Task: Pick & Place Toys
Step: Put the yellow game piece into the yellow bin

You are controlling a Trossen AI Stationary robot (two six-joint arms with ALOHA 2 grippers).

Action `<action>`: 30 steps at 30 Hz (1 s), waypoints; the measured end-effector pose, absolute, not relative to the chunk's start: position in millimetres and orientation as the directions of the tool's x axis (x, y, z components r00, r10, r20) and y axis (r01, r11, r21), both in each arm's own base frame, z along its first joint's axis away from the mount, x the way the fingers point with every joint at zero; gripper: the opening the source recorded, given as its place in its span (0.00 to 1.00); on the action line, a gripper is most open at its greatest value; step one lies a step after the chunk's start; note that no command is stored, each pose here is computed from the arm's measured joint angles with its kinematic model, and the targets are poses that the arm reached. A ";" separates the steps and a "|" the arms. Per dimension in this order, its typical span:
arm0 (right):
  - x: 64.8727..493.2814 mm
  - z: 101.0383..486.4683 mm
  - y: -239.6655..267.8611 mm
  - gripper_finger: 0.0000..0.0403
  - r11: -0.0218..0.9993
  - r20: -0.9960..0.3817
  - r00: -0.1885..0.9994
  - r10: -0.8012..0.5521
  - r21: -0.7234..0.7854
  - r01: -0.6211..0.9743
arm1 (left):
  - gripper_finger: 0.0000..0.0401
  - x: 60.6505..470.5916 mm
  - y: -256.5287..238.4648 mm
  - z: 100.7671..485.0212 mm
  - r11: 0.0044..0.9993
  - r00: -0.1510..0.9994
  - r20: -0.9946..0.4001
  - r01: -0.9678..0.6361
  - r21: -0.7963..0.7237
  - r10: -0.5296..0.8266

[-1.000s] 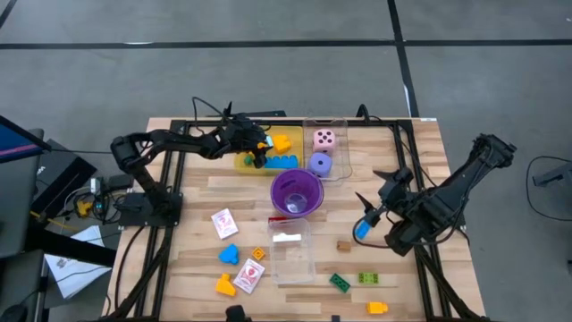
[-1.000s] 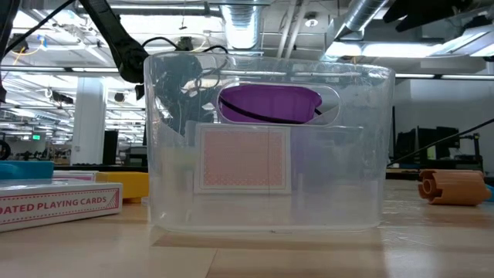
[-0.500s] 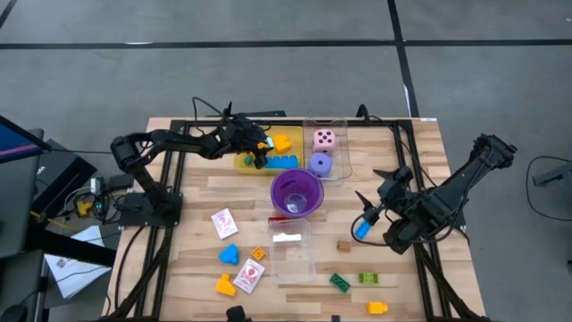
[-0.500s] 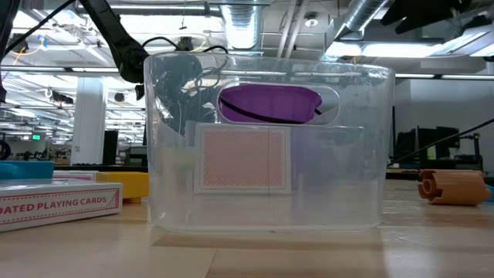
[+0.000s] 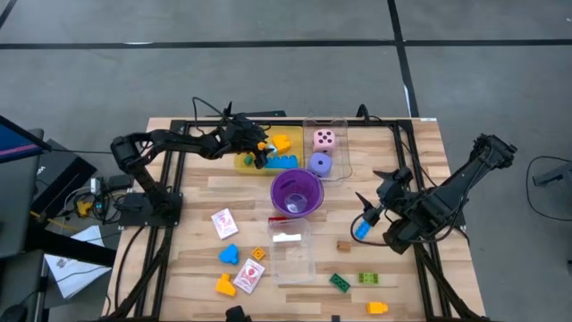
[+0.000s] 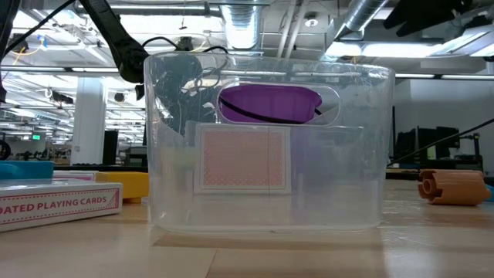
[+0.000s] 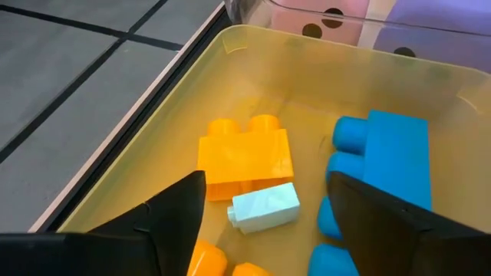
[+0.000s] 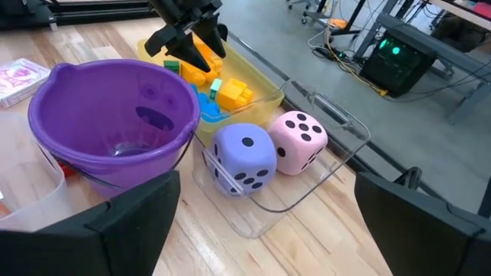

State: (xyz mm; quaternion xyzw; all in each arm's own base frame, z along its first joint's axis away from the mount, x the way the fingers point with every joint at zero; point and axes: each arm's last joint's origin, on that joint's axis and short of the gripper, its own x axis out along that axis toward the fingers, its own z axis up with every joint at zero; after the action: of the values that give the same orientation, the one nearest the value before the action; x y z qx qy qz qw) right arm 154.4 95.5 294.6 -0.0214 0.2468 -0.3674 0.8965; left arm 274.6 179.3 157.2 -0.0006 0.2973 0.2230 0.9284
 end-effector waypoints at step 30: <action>143.0 294.5 102.8 0.95 0.762 -0.420 0.638 -0.645 -0.297 0.575 | 0.70 230.2 75.5 249.6 0.984 0.787 -0.597 -0.175 0.028 0.157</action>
State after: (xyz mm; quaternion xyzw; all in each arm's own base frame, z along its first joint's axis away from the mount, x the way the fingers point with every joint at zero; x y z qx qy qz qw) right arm 143.0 102.8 294.5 -0.0680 0.2579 -0.3381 0.9025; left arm 230.2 75.5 249.6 -0.0145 0.3147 0.0878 0.9450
